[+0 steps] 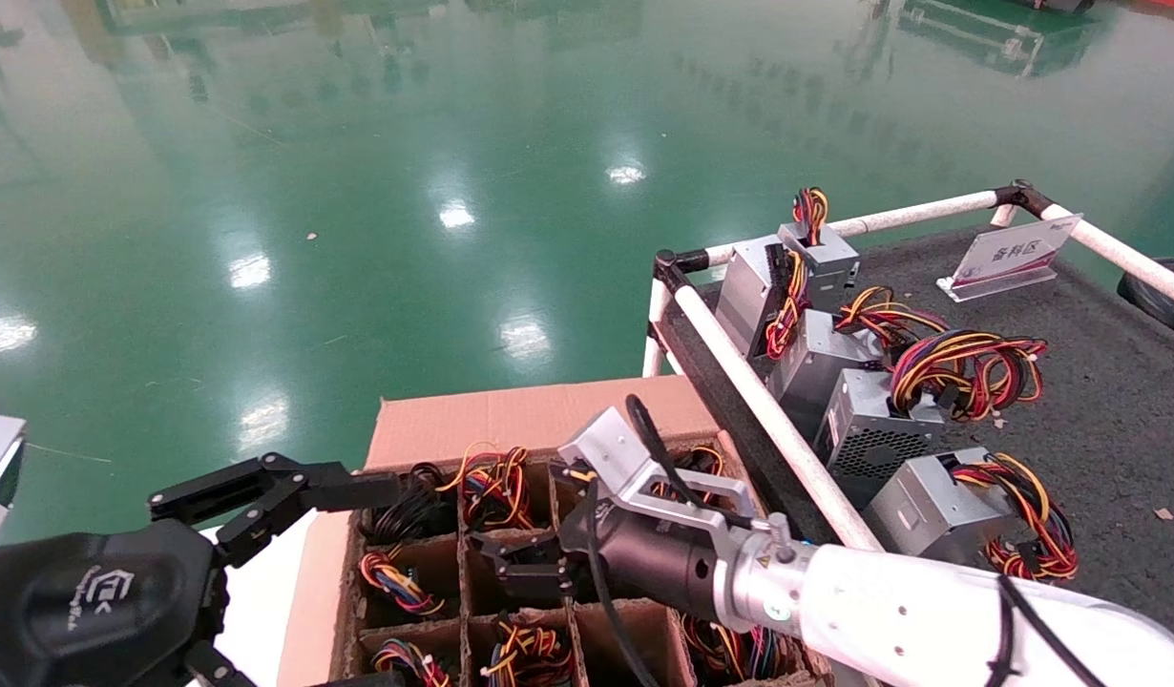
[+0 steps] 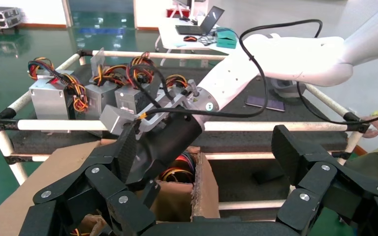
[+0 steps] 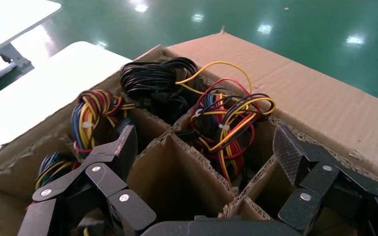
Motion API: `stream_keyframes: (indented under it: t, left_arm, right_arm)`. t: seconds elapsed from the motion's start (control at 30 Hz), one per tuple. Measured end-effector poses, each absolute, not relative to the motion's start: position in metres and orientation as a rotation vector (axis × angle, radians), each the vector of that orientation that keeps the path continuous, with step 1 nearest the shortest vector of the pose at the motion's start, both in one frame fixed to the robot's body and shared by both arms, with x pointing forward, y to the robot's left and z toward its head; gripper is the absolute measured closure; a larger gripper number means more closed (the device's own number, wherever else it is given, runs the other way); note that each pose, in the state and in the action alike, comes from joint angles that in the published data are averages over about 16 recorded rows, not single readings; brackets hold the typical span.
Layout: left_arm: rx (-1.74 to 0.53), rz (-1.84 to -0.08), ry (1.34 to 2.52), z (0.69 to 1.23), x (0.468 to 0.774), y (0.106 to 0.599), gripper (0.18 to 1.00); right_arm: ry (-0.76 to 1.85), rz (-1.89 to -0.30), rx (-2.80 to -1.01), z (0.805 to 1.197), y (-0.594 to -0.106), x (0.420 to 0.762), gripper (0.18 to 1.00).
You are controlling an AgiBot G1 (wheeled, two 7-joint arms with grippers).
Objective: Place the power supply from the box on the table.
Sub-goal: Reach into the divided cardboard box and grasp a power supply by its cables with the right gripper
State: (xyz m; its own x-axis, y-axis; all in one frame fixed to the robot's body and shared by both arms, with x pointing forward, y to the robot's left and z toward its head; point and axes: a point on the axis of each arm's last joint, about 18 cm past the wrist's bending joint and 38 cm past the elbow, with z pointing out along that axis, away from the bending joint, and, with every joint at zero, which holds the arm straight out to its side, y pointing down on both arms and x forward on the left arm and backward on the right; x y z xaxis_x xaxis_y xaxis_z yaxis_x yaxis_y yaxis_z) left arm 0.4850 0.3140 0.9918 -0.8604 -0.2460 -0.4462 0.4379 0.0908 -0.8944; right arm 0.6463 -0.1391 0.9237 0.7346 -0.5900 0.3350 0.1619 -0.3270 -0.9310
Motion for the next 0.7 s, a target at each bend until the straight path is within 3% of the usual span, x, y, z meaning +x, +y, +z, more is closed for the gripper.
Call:
stream_keyframes:
  t: [0.7]
  left_arm:
    - [0.188, -1.821, 1.882, 0.992, 0.485, 0.314, 0.184]
  right_arm:
    - [0.395, -0.844, -1.720, 0.914, -0.109, 0.669, 0.198]
